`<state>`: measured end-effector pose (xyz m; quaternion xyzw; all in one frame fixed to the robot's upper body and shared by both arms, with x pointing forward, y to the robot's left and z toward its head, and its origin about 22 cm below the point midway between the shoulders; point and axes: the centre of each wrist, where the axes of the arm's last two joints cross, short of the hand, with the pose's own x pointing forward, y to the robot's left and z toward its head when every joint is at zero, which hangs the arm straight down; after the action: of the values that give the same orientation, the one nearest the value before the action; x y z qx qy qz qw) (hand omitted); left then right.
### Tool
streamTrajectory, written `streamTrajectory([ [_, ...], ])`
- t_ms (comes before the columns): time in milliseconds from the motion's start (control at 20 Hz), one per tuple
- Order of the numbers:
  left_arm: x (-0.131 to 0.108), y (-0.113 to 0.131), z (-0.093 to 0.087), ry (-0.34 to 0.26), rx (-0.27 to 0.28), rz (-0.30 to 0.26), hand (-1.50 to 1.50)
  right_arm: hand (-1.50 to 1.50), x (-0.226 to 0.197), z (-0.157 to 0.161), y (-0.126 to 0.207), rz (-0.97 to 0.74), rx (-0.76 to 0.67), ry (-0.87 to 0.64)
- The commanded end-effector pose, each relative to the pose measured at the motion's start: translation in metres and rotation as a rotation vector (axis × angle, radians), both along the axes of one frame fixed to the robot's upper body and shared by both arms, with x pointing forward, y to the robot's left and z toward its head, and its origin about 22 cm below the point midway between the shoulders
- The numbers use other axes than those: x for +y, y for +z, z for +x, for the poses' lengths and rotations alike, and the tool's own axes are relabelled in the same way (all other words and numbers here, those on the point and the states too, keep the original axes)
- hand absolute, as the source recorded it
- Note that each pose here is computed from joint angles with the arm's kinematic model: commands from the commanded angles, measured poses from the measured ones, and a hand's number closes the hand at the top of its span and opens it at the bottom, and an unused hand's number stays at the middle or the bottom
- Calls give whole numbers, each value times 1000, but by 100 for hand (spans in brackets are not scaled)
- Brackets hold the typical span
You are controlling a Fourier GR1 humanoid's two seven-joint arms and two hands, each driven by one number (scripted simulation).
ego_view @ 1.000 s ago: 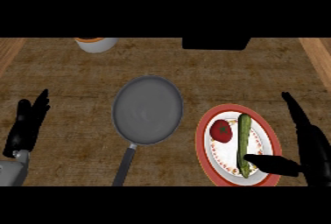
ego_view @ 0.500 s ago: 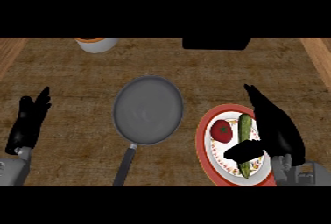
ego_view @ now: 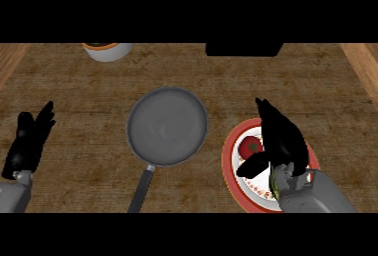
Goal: Pick the tomato from the plate and place it in the pan
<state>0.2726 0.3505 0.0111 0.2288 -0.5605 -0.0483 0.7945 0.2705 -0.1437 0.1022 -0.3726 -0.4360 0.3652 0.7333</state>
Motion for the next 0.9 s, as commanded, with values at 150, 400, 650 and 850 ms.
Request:
streamTrajectory([
  [150, 5, -7, -3, 38, -5, 10, 0, -150, 0, 7, -16, -80, 113, -59],
  [400, 9, -5, -5, 14, 4, -15, 0, -150, 12, 12, -31, -81, 128, -39],
  [650, -2, -11, 4, 1, -12, 8, 0, -150, 10, 16, -27, -79, 113, -49],
  [850, 0, -19, -7, 8, 5, -2, 0, -150, 7, 10, -49, -66, 119, -53],
])
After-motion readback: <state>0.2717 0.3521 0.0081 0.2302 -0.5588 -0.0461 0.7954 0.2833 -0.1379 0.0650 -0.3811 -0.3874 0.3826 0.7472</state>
